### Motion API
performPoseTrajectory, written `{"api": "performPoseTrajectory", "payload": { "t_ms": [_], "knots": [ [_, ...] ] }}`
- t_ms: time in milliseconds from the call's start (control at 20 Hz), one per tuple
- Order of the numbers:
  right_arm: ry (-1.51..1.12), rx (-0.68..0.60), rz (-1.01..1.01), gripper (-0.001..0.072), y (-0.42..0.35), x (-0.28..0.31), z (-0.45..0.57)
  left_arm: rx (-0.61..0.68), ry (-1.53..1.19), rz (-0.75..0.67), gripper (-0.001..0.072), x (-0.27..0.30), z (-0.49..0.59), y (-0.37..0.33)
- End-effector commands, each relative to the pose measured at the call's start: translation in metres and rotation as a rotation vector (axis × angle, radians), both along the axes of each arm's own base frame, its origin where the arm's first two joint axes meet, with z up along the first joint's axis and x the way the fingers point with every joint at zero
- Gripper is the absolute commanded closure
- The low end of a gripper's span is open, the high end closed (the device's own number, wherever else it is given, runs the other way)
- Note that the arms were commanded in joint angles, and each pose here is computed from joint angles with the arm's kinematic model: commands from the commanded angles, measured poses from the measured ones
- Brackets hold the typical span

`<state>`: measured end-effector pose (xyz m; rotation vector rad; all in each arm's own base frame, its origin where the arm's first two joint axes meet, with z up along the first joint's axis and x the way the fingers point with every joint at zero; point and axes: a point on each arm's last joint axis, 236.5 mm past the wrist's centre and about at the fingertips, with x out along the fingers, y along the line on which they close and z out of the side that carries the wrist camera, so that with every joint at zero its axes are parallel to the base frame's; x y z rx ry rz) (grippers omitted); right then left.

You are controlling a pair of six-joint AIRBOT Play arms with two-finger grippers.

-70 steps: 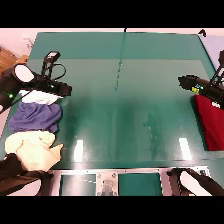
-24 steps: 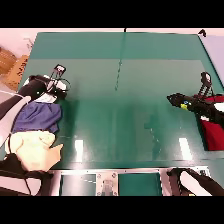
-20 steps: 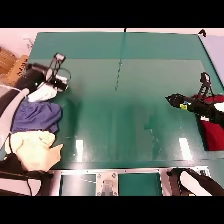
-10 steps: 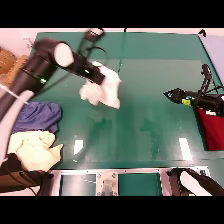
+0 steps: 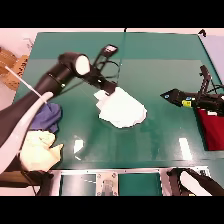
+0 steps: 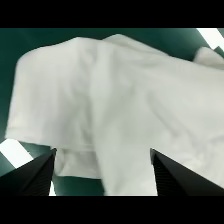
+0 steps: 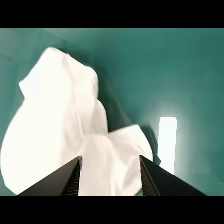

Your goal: Fold the shirts.

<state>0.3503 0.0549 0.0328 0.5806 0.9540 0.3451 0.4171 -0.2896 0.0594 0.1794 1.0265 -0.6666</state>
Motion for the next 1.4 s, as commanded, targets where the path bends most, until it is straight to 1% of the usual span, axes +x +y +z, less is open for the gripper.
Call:
{"api": "performPoseTrajectory", "payload": {
  "t_ms": [0,150,250,350,450,600,650,700,750,800,850,900,1000,1150,1350],
  "knots": [
    [0.082,-0.014,-0.029,0.0287,-0.004,-0.015,-0.031,-0.015,0.080,0.169,0.0036,0.030,-0.022,0.058],
    [0.150,-0.007,-0.073,0.0289,-0.004,-0.033,-0.067,-0.114,0.234,0.259,0.0035,0.029,-0.068,0.068],
    [0.202,0.007,-0.093,0.0290,-0.003,-0.044,-0.089,-0.162,0.300,0.233,0.0036,0.022,-0.099,0.053],
    [0.255,0.062,-0.105,0.0290,0.005,-0.048,-0.102,-0.225,0.363,0.183,0.0036,0.012,-0.121,0.026],
    [0.285,0.100,-0.067,0.0291,0.021,-0.049,-0.113,-0.286,0.393,0.168,0.0036,0.010,-0.132,0.005],
    [0.329,0.147,0.033,0.0301,0.060,-0.054,-0.130,-0.320,0.398,0.167,0.0038,0.011,-0.138,-0.006],
    [0.334,0.164,0.044,0.0314,0.071,-0.052,-0.134,-0.321,0.388,0.166,0.0096,0.013,-0.138,-0.006],
    [0.328,0.182,0.051,0.0331,0.080,-0.048,-0.135,-0.334,0.383,0.152,0.0255,0.013,-0.135,-0.009],
    [0.315,0.202,0.059,0.0331,0.089,-0.041,-0.134,-0.343,0.375,0.137,0.0379,0.013,-0.133,-0.011],
    [0.304,0.218,0.065,0.0331,0.095,-0.035,-0.131,-0.352,0.368,0.122,0.0545,0.013,-0.131,-0.014],
    [0.296,0.224,0.074,0.0373,0.100,-0.028,-0.130,-0.352,0.364,0.115,0.0674,0.013,-0.131,-0.014],
    [0.288,0.221,0.084,0.0451,0.103,-0.022,-0.128,-0.350,0.351,0.102,0.0679,0.015,-0.129,-0.014],
    [0.264,0.220,0.093,0.0696,0.101,-0.011,-0.120,-0.331,0.326,0.071,0.0679,0.019,-0.120,-0.013],
    [0.232,0.275,0.142,0.0699,0.094,-0.002,-0.093,-0.308,0.254,0.028,0.0680,0.039,-0.084,-0.002],
    [0.129,0.350,0.172,0.0699,0.066,0.016,-0.032,-0.318,0.117,0.029,0.0680,0.067,-0.009,0.026]
  ]
}}
